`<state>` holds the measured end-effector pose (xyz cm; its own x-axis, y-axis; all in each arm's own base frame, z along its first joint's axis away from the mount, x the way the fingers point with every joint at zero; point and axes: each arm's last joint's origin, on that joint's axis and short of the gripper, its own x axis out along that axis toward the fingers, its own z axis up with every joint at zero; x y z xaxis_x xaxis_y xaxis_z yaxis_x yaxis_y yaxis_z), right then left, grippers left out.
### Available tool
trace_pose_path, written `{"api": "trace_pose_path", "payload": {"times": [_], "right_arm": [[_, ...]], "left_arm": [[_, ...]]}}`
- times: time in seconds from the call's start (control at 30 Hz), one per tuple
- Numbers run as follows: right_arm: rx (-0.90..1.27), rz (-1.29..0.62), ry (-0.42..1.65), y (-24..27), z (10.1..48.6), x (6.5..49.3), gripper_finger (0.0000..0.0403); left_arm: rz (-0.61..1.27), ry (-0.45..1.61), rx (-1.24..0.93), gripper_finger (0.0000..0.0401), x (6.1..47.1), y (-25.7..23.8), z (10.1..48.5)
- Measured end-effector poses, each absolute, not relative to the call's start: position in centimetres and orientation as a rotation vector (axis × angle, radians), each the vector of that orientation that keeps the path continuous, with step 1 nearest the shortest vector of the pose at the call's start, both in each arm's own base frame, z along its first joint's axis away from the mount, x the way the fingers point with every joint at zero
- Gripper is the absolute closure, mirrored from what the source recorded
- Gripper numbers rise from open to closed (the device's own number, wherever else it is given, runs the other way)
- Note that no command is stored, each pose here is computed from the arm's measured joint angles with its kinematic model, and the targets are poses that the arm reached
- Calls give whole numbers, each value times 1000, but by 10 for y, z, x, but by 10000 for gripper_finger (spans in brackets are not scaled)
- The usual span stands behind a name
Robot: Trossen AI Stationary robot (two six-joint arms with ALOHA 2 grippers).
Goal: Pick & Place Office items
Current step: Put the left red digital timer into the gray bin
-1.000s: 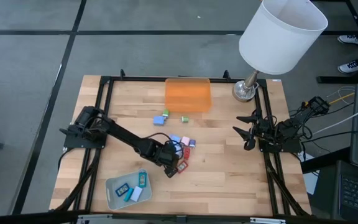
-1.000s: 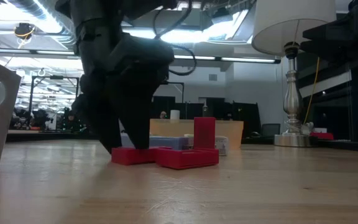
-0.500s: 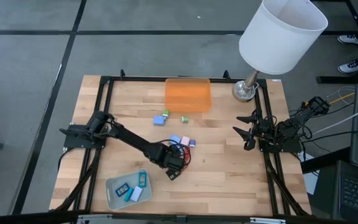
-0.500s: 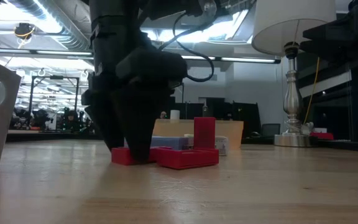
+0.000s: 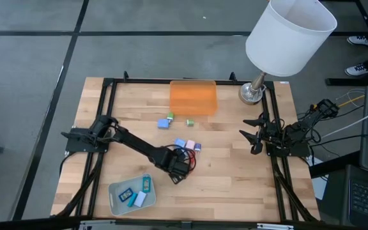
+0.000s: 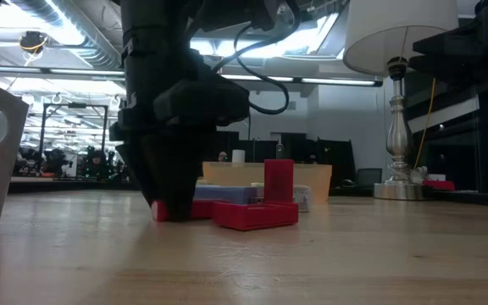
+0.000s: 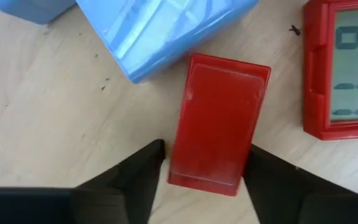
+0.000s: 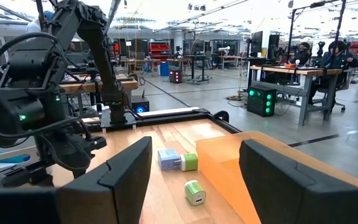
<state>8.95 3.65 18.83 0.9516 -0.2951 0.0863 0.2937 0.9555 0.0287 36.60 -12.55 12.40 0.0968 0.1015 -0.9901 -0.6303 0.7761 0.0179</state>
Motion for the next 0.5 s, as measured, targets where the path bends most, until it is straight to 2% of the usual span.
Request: {"api": "trace_pose_path", "payload": {"times": [0.13, 0.5], "right_arm": [[16, -300, -90, 36, 188, 90, 162], [17, -300, -91, 36, 188, 90, 162]], "left_arm": [[564, 1399, -437, 247, 363, -126, 126], [499, 1428, -393, 247, 352, -124, 148]]}}
